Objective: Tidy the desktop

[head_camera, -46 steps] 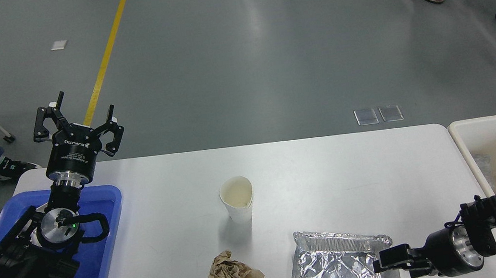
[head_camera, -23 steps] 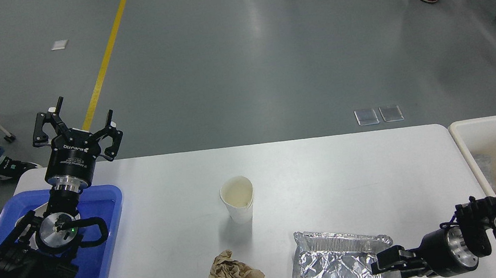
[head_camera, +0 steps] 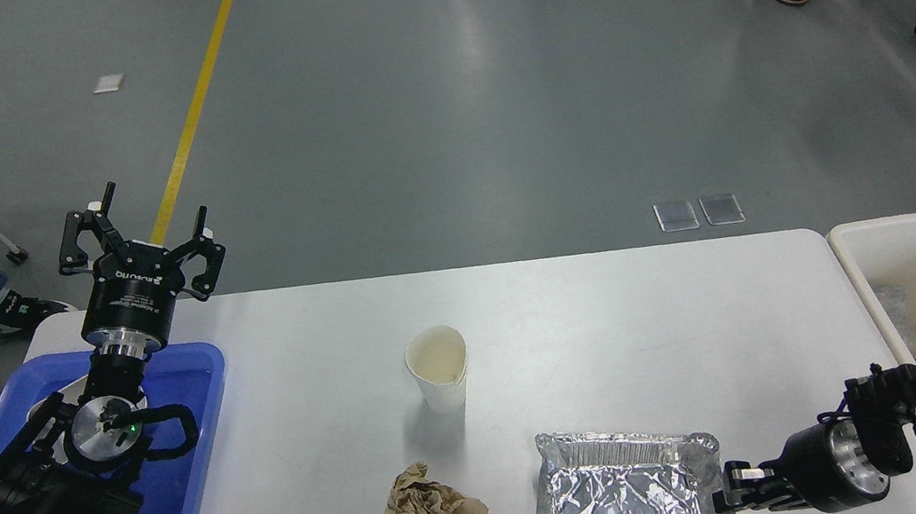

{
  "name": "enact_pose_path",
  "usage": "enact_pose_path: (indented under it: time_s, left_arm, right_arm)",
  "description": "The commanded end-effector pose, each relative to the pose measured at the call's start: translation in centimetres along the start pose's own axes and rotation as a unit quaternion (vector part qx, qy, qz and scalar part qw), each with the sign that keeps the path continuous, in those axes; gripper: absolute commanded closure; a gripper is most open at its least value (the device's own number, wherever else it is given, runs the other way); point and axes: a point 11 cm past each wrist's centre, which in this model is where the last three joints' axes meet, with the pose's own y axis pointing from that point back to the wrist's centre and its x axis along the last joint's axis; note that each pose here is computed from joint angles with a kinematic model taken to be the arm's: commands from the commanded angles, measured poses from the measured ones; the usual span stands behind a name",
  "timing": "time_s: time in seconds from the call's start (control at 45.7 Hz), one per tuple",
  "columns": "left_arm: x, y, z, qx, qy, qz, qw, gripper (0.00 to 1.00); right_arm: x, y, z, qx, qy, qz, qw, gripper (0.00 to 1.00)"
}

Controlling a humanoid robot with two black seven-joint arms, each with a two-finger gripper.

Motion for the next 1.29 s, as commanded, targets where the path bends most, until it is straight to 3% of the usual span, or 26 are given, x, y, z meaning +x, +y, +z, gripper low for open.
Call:
enact_pose_path:
  time_s: [0.0, 0.35, 0.722, 1.094, 1.269]
  left_arm:
    - [0.0, 0.0, 0.0, 0.000, 0.000, 0.000, 1.000, 0.03]
    - [0.2, 0.1, 0.8, -0.003, -0.007, 0.000, 1.000, 0.03]
    - [0.1, 0.0, 0.8, 0.002, -0.010, -0.005, 1.000, 0.03]
    - [0.2, -0.1, 2.1, -0.011, -0.012, -0.005, 1.000, 0.03]
    - [0.8, 0.3, 5.3, -0.010, -0.054, -0.008, 0.998, 0.03]
  right_arm:
    - [0.0, 0.0, 0.0, 0.000, 0.000, 0.000, 1.000, 1.00]
    - [1.4, 0.8, -0.9, 0.009, 0.010, 0.016, 1.000, 1.00]
    - [5.8, 4.7, -6.4, 0.076, 0.055, 0.064, 0.993, 1.00]
    - [5.0, 3.9, -7.9, 0.092, 0.068, 0.040, 0.993, 1.00]
    - [5.1, 4.0, -7.8, 0.090, 0.069, 0.041, 0.993, 1.00]
